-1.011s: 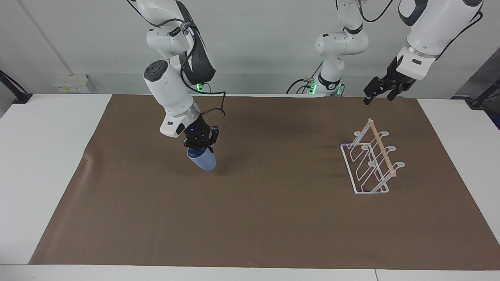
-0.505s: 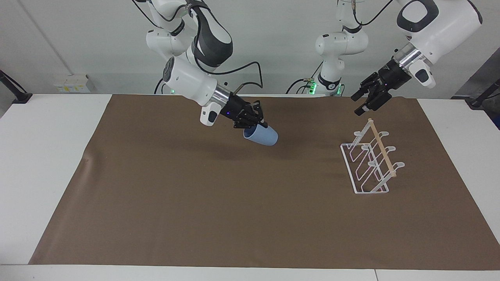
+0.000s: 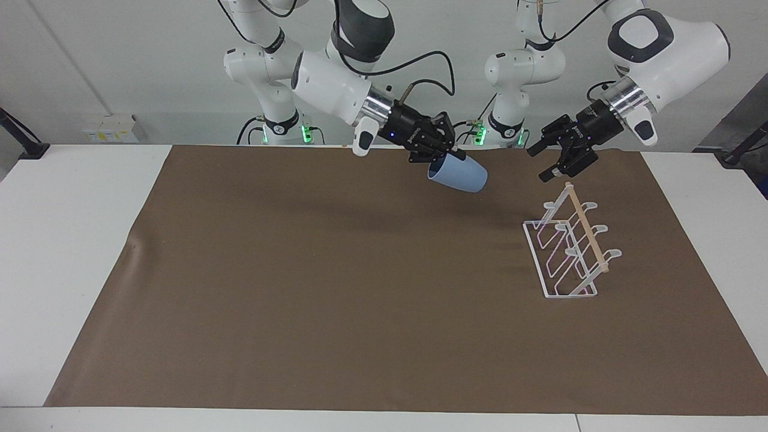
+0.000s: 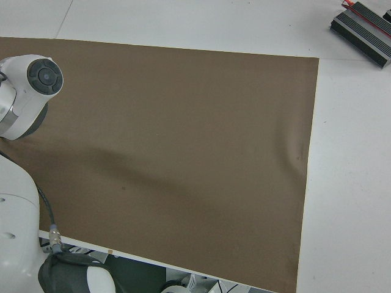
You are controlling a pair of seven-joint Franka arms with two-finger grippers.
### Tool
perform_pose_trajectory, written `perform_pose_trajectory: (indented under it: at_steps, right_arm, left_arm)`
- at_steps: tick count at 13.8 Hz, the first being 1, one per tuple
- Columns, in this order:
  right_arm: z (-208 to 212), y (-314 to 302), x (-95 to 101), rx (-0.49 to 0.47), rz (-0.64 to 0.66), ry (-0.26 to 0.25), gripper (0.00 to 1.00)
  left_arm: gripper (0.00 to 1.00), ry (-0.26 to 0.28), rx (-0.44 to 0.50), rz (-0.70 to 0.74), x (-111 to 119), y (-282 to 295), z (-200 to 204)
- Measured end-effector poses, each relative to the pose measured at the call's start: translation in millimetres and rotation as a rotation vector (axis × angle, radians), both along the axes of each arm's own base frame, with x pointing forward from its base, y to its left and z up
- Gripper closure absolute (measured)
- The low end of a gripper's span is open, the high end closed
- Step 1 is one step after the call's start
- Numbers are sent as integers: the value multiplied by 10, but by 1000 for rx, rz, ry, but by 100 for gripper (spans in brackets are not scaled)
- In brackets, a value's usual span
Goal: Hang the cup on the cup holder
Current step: 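Close the left gripper on the cup bottom while the right gripper holds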
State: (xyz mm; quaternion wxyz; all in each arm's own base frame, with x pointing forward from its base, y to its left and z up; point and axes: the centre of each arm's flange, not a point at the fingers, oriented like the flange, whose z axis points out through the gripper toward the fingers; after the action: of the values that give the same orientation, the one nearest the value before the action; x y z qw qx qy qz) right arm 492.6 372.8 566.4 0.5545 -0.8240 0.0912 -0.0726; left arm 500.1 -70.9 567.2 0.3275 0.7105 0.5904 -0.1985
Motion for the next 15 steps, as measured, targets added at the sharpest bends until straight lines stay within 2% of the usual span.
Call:
perform_pose_trajectory:
  at_steps: [2, 6, 12, 15]
  right_arm:
    - [139, 54, -107, 38, -36, 6, 95]
    - [178, 299, -344, 44, -98, 15, 95]
    - [164, 259, -326, 40, -113, 13, 95]
    - [141, 265, -330, 38, -111, 17, 95]
  left_arm:
    - [0, -11, -29, 15, 12, -57, 36]
    - [0, -45, -93, 58, 62, -72, 150]
    - [0, -58, -105, -2, 24, -310, 182]
    - [0, -47, -109, -54, -32, -420, 175]
